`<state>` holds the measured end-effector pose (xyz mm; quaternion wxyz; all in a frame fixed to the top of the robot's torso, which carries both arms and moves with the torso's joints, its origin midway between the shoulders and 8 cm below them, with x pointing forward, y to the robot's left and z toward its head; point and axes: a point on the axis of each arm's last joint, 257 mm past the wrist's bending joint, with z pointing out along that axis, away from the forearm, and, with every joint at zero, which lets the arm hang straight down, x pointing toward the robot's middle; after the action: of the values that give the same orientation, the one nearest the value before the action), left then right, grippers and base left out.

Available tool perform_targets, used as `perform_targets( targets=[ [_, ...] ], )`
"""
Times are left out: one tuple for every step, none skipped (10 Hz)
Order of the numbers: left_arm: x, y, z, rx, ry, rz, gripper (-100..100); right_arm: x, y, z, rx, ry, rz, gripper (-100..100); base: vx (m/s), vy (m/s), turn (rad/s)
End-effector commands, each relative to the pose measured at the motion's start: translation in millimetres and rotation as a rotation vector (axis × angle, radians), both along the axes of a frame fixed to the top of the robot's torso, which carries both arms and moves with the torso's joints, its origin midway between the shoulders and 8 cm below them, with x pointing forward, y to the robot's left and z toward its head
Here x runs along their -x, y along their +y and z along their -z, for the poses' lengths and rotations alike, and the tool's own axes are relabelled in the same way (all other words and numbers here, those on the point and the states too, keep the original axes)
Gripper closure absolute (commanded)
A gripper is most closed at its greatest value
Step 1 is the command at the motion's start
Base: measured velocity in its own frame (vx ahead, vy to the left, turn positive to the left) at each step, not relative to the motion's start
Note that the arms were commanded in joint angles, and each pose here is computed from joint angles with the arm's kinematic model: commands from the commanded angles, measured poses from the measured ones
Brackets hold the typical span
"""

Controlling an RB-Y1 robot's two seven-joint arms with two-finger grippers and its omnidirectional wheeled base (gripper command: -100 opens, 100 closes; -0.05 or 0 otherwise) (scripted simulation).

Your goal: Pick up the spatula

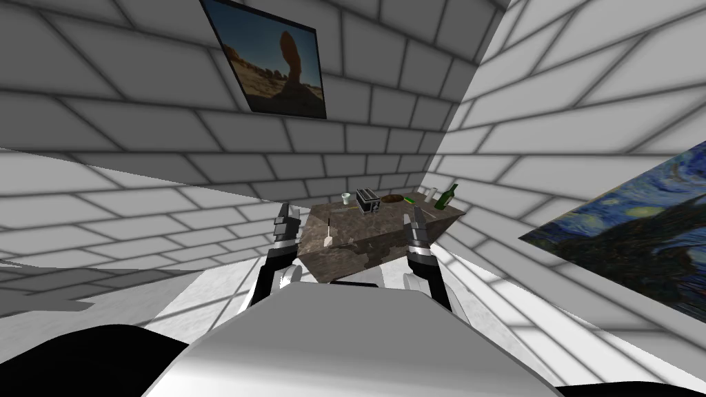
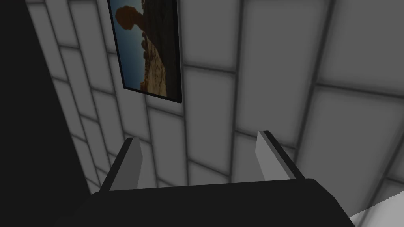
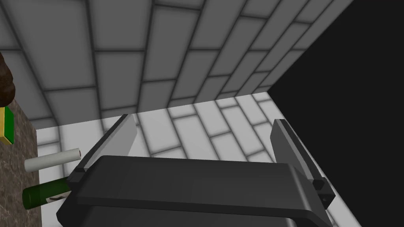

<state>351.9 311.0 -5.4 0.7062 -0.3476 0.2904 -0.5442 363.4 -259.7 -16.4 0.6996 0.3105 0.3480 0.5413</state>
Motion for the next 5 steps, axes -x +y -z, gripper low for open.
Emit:
perform_targets(
  targets=[
    [-3,-3.4,2,-0.032,0.017,0.014,-100,0,0,0,0.0,0.0,0.0,0,-0.009,-0.004,-0.019],
    [-6,-6.0,3,-0.057,0.033,0.025,-100,0,0,0,0.0,0.0,0.0,0,-0.018,-0.01,-0.042],
    [-10,-8.7,6,-0.086,0.053,0.036,-100,0,0,0,0.0,0.0,0.0,0,-0.022,-0.016,-0.048],
    [-14,-11.3,10,-0.116,0.077,0.047,-100,0,0,0,0.0,0.0,0.0,0,-0.029,-0.018,-0.073],
    [-18,-13.4,15,-0.146,0.105,0.056,-100,0,0,0,0.0,0.0,0.0,0,-0.034,-0.022,-0.081]
  ],
)
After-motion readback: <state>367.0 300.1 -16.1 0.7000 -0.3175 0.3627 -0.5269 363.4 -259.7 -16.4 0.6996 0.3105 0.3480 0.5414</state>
